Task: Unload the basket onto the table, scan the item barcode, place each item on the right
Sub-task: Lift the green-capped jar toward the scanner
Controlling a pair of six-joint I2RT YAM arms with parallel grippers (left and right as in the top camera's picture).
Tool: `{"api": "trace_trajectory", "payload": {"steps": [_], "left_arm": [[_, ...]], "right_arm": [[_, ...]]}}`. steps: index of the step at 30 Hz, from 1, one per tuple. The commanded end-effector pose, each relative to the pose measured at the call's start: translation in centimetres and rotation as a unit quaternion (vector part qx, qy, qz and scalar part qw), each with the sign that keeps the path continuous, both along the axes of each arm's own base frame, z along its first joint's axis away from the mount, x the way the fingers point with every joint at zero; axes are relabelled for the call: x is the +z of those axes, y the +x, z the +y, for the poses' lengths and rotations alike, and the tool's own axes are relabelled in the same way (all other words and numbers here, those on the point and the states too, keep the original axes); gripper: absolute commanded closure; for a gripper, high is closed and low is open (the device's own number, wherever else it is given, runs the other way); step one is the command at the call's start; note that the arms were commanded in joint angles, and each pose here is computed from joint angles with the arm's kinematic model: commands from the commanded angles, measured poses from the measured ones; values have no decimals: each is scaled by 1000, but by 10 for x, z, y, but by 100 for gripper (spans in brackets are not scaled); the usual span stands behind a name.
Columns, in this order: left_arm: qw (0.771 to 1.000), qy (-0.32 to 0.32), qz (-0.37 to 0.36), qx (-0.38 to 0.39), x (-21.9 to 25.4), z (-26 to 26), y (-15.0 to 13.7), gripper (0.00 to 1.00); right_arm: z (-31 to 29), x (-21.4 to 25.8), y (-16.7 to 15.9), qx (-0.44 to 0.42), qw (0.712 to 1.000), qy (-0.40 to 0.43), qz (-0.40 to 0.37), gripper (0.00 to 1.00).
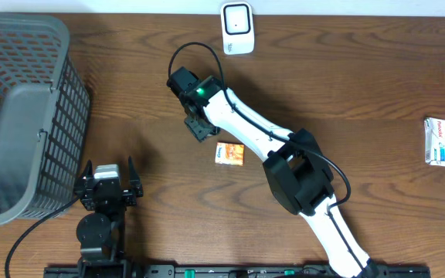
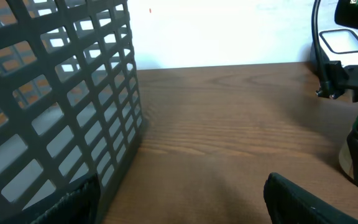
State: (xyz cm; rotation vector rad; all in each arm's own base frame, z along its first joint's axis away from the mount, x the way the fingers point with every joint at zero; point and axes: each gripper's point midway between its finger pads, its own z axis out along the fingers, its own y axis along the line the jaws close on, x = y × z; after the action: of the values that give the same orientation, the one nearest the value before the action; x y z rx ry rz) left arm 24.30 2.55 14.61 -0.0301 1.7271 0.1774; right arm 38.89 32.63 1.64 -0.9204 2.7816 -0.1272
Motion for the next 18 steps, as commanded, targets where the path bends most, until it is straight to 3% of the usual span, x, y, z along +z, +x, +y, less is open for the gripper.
{"api": "trace_trajectory", "payload": {"steps": [1,3,10,18], "left_arm": [[1000,-4,25,4,-17,1,-1,15],[1000,-4,25,4,-17,1,-1,16],[1000,-4,25,4,-17,1,-1,16],[1000,-4,25,4,-18,1,-1,15]], "right_arm": [[-5,5,-12,-13,1000,-16,18,11],[-5,22,-14,-42,999,-13,21,1],[24,68,-11,-116,988,91,45,1],[5,56,-2,-110,990,75,54,1]]}}
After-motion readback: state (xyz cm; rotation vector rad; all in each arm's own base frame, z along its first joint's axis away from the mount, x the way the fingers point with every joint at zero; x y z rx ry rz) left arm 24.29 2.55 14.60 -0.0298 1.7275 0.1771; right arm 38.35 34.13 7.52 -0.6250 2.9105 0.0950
